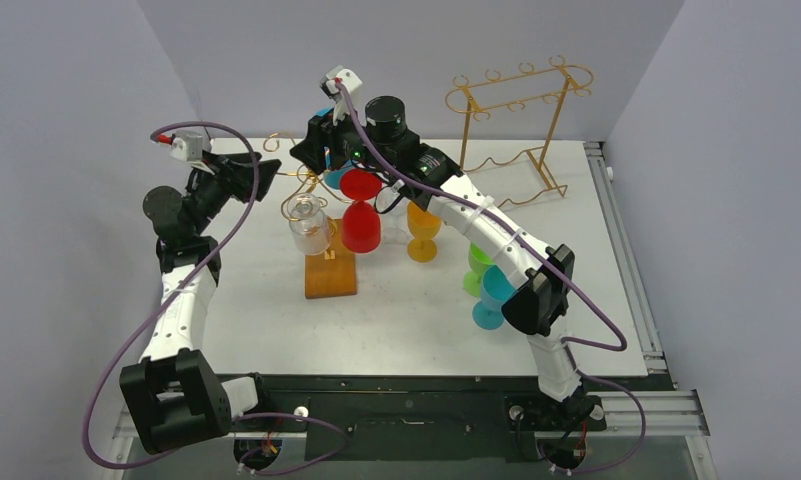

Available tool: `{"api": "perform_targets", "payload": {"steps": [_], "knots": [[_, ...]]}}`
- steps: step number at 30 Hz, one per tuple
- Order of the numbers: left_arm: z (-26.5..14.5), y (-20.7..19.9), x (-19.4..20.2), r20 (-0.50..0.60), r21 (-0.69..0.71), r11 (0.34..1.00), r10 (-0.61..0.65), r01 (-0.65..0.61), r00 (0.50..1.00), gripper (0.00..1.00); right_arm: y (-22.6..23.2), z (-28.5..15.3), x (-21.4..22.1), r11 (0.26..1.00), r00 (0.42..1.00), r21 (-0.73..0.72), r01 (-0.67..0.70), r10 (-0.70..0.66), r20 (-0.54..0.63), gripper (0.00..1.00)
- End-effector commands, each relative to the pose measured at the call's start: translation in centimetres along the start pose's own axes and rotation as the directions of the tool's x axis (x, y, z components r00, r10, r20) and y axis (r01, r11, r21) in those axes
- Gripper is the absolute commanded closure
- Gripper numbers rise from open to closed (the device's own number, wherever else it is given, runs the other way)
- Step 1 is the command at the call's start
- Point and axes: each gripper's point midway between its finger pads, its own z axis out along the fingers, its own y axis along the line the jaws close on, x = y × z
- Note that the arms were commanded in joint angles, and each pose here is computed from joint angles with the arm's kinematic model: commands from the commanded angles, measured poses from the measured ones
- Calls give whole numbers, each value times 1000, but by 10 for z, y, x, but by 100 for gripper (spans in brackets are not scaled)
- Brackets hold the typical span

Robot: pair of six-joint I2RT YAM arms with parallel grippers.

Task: Place the wine glass upside down on the wine glass rack
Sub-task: Adjust the wine rack at the center of the board, then move the wine glass to the center of the board.

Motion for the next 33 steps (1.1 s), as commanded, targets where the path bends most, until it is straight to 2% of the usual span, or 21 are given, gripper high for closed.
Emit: {"api": "perform_targets", "payload": {"steps": [1,5,8,12,21,27,33], "knots": [[-2,5,-4,2,-31,999,36,-36,999,41,16,-26,-63,999,989,-28,23,-19,147,48],[-2,4,-11,10,-36,999,37,-37,999,37,8,-51,-84,1000,982,-7,-13,14,187,36],[-2,4,-16,11,-48,998,27,-27,1000,30,-1,-74,-99,999,977,30,-34,27,212,27],[1,3,-25,0,-68,998,-1,1,1000,17,-13,-98,-102,993,976,105,-46,23,215,25],[0,-6,-49,4,-90,995,30,-29,1000,2,-39,-137,-88,964,985,259,-64,19,171,24],[-2,-1,-63,12,-142,989,43,-41,999,4,-60,-168,-60,917,988,386,-102,49,146,28],[-7,11,-77,21,-223,972,81,-74,997,4,-77,-191,-13,856,990,497,-139,108,91,37]]}}
